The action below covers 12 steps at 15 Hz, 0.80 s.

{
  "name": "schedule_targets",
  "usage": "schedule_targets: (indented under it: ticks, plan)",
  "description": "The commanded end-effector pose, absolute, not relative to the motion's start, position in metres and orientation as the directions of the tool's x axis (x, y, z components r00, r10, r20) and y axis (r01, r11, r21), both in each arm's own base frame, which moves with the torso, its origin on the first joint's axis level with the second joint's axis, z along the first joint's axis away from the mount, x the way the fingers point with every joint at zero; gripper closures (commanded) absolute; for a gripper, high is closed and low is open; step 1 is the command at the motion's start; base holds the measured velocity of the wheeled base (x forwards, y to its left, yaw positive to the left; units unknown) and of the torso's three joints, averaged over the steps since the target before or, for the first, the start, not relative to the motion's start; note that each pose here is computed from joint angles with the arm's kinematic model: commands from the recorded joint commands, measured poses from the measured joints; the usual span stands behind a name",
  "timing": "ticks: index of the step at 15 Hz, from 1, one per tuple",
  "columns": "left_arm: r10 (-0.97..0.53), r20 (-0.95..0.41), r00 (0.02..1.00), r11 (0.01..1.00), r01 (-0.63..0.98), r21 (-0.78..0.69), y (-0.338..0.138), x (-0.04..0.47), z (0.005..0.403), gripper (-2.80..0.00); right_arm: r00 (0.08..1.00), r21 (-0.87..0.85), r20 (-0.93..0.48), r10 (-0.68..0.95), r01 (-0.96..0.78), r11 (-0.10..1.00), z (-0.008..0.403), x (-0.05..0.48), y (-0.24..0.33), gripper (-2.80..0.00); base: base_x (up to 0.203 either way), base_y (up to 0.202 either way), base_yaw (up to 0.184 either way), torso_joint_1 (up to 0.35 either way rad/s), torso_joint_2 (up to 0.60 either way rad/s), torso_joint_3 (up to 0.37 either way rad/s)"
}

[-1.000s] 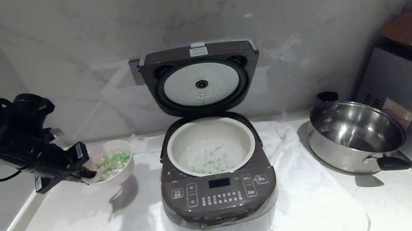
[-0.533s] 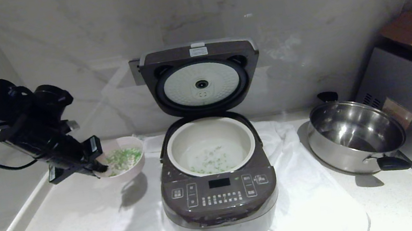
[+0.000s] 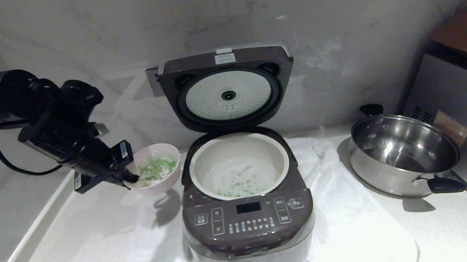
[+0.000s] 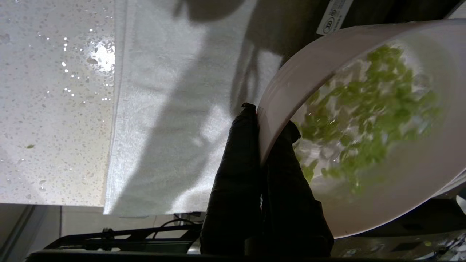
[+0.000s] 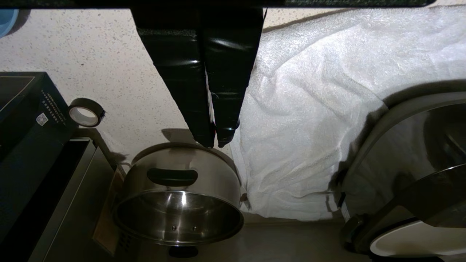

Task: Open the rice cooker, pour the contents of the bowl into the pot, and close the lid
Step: Pour the water from the bowl into the rice cooker

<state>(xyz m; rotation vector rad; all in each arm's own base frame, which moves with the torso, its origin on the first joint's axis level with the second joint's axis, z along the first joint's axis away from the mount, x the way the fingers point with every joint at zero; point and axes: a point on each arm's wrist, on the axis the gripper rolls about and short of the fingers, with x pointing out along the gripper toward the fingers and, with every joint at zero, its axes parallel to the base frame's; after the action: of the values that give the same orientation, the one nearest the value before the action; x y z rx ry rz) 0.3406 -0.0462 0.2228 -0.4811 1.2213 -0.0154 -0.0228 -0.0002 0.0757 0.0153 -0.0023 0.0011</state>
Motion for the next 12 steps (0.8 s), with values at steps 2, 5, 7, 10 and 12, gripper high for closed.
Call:
schedule_targets:
  ticks: [2,5,7,10,12]
  plan:
    - [-0.275,-0.901,0.336,0.906,-0.223,-0.360,-0.057,0.346,0.223,0.00,1.000,0.015,0.002,0.002,-0.002,1.000,0.075,-0.023,0.000,0.00,0.000,0.000,0.000,0.000,0.00,0.000]
    - [-0.289,-0.899,0.329,0.911,-0.195,-0.364,-0.071,0.347,0.227,0.00,1.000,0.015,0.002,0.002,-0.002,1.000,0.075,-0.023,0.000,0.00,0.000,0.000,0.000,0.000,0.00,0.000]
    - [-0.296,-0.899,0.321,0.913,-0.180,-0.365,-0.083,0.348,0.226,0.00,1.000,0.015,0.002,0.003,-0.003,1.000,0.075,-0.023,0.000,0.00,0.000,0.000,0.000,0.000,0.00,0.000]
    - [-0.293,-0.900,0.323,0.919,-0.163,-0.358,-0.102,0.349,0.226,0.00,1.000,0.015,0.002,0.002,-0.002,1.000,0.075,-0.023,0.000,0.00,0.000,0.000,0.000,0.000,0.00,0.000]
    - [-0.299,-0.900,0.318,0.923,-0.144,-0.358,-0.110,0.347,0.226,0.00,1.000,0.015,0.002,0.002,-0.002,1.000,0.075,-0.023,0.000,0.00,0.000,0.000,0.000,0.000,0.00,0.000]
